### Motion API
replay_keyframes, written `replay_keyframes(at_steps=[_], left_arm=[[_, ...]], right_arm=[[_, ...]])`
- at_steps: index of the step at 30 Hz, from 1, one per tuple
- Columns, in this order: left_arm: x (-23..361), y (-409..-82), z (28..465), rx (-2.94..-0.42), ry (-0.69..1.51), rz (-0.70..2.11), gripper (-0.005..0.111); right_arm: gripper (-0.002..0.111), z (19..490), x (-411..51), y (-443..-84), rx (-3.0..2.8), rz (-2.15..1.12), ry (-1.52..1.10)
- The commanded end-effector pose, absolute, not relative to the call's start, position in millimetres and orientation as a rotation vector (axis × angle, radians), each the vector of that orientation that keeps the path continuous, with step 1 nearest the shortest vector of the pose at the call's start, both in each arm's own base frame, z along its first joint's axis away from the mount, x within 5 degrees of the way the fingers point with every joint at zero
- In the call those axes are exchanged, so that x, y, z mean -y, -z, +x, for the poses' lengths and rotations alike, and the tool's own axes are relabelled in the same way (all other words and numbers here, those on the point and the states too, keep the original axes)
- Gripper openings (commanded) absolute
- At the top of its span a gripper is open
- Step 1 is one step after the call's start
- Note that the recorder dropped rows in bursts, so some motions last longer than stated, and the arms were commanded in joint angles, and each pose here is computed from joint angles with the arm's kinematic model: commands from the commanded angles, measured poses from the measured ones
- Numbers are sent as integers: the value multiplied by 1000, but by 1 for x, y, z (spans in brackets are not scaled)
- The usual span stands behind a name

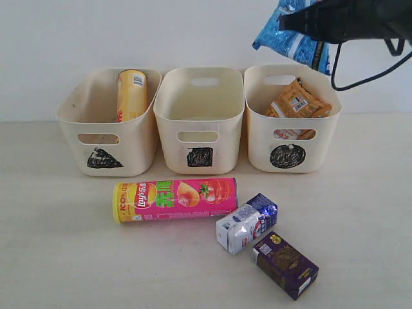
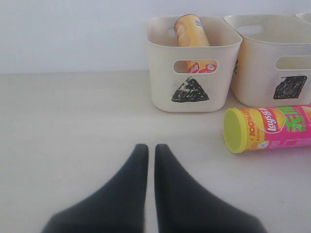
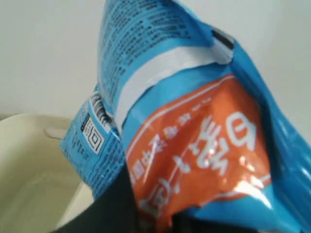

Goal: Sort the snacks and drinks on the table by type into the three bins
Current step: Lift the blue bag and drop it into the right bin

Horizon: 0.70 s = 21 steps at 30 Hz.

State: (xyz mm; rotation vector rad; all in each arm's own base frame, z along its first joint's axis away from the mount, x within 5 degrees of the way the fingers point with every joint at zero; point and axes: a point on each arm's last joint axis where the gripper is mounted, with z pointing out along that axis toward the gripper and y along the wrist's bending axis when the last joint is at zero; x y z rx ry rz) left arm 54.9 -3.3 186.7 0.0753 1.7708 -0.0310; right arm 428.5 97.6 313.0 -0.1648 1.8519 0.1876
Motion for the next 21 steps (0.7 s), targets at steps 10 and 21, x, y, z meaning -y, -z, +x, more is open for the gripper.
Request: replay_keyframes(at_steps=[10,21], left_arm=[[3,-188,55,-1760,37,65,4],[3,-188,55,-1760,37,65,4]], right_arm=[[17,484,-103,-239,-1929,28,-247],[73,486,-106,-237,-1955,-7,-254]])
